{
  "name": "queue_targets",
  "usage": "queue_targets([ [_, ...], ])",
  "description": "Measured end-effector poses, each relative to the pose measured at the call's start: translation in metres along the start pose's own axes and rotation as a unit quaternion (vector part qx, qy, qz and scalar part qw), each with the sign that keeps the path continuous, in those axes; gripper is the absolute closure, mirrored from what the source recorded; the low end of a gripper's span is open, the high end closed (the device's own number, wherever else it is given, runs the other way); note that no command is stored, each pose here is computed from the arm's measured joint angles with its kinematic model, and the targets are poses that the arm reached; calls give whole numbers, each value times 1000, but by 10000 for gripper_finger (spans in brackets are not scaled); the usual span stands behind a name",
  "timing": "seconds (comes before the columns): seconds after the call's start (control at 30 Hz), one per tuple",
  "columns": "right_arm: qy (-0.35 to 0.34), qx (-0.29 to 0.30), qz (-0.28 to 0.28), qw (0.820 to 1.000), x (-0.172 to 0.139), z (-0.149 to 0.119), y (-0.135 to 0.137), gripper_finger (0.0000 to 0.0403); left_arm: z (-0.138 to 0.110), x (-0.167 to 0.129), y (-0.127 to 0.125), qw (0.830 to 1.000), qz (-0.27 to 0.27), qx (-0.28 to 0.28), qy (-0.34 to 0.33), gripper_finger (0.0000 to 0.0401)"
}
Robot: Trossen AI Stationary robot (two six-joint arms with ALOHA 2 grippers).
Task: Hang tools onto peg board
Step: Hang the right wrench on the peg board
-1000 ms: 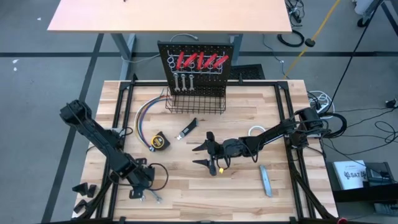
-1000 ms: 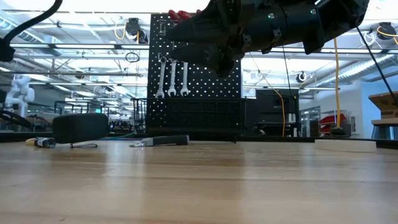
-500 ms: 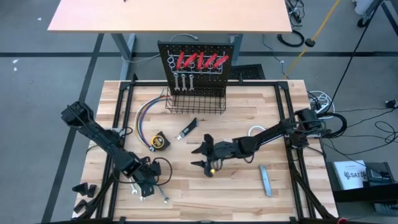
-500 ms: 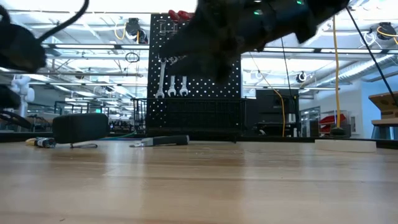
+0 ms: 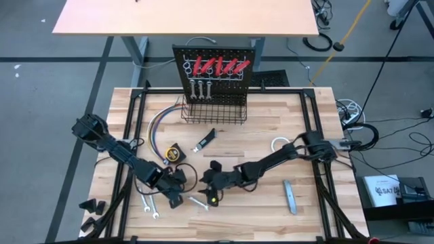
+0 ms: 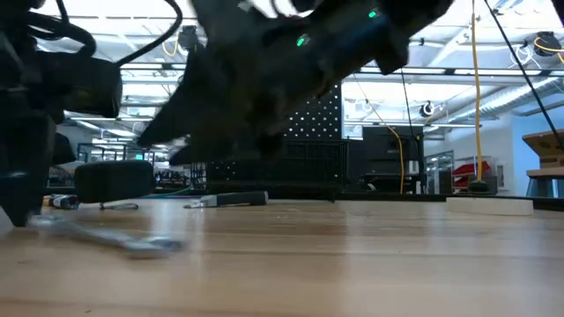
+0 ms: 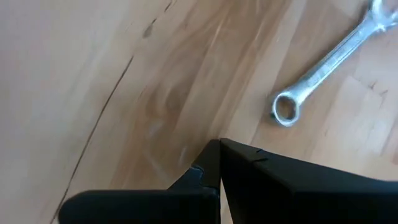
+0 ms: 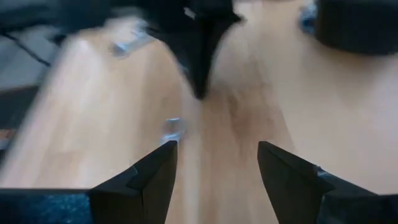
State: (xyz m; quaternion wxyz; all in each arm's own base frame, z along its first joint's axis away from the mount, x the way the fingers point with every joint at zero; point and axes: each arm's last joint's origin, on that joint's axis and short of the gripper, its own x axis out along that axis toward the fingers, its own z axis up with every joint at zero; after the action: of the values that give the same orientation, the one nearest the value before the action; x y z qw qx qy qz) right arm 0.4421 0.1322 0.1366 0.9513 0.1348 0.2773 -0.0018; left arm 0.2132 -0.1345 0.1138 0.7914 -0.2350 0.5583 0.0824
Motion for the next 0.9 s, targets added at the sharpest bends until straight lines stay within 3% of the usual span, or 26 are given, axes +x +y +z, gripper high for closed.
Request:
queue_targets([
  [0.17,52,-32,-40,997,19,-1,-2,188,2,-1,0,1000,-7,3,-9,395],
  [0.33,74,-62,-43,994,22,-8,1,188,5,-6,-2,997,-21,74,-30,395],
  [0.47,62,-70,-33,995,16,0,8,188,10,-17,-13,979,-57,164,-105,395],
  [0.57,65,-82,-27,994,13,-2,15,188,16,-24,-27,962,-105,193,-160,395],
  [0.9,70,-79,-19,994,9,-9,28,188,11,-6,-32,958,-149,217,-117,395],
])
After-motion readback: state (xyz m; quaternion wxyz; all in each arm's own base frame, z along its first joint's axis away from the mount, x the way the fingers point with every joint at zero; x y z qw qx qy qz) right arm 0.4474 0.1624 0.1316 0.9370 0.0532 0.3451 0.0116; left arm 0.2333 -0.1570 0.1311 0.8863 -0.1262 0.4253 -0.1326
